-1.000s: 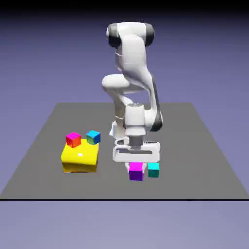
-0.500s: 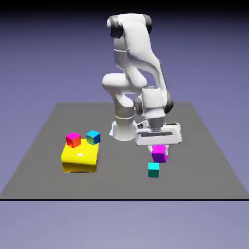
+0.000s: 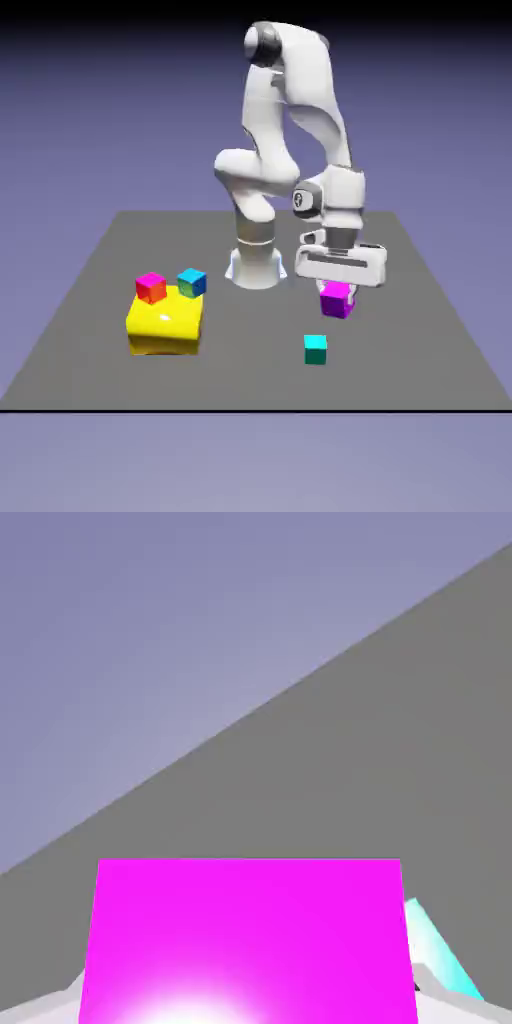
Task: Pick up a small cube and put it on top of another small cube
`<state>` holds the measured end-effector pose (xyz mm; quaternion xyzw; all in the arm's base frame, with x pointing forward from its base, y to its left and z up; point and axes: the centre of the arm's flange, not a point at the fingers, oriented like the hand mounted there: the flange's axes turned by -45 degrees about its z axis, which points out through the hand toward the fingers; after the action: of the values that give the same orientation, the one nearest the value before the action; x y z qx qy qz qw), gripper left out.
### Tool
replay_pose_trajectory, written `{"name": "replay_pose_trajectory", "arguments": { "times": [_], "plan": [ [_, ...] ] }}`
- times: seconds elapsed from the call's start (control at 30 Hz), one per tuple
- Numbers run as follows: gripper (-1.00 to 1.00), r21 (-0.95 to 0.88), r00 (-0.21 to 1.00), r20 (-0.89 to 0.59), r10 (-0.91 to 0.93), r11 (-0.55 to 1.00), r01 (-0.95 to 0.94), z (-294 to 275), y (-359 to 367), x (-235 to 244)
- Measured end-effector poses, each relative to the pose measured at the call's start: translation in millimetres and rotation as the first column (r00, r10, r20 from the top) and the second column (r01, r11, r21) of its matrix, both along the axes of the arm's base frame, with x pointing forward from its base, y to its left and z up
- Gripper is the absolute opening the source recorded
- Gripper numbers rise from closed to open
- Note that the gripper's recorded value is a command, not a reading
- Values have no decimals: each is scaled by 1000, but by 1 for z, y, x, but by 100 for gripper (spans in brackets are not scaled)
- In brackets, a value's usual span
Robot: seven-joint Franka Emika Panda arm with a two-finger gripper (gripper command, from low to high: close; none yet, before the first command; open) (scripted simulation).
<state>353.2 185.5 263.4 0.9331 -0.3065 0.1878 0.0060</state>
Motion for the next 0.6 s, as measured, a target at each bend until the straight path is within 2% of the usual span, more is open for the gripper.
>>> {"name": "replay_pose_trajectory", "arguments": {
  "times": [0.2, 0.6],
  "plan": [
    [-100, -127, 994, 2, -107, 986, 106, -27, -3, -21],
    [-100, -138, 994, 24, -104, 985, 106, -61, -11, -8]
  ]
}}
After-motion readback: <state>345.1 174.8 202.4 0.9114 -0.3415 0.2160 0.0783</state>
